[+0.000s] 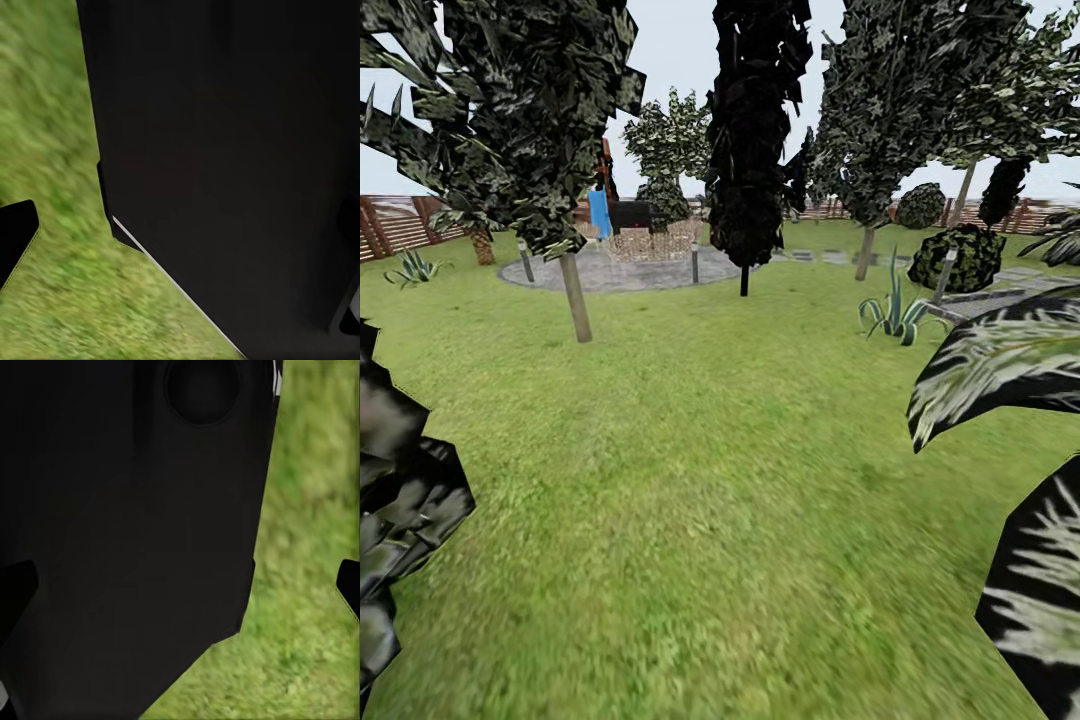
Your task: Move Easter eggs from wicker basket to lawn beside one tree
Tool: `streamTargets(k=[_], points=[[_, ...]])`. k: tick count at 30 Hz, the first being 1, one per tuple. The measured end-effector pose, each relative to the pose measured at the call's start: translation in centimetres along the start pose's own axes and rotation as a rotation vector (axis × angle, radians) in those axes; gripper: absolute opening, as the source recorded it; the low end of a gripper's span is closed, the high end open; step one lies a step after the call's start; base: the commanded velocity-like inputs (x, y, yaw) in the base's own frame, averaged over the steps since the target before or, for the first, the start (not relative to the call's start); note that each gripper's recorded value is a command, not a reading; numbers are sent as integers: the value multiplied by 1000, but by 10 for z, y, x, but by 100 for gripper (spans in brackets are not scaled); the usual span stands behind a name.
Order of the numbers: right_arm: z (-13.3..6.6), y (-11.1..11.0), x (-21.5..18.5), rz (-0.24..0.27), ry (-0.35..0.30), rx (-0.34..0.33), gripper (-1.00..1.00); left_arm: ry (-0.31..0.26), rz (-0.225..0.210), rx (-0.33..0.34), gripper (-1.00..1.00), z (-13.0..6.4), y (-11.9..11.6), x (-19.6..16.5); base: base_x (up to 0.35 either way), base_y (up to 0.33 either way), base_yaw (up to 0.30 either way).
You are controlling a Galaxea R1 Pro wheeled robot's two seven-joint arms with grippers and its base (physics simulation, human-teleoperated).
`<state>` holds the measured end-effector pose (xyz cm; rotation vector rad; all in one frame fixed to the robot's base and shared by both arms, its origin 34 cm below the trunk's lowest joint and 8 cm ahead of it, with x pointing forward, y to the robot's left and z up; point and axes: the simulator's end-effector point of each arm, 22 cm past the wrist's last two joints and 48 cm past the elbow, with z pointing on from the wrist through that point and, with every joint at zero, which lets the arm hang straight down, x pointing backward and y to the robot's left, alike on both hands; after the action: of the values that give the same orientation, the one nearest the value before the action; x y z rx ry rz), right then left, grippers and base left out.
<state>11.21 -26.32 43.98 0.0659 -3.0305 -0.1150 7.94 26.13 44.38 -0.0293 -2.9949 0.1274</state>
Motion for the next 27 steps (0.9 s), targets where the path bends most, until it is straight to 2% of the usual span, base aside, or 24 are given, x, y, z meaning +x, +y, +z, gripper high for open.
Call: streamTargets(k=[27], points=[[0, 1, 9, 12, 21, -2, 100, 0, 0, 0, 100, 0, 0, 0, 337, 0, 0]])
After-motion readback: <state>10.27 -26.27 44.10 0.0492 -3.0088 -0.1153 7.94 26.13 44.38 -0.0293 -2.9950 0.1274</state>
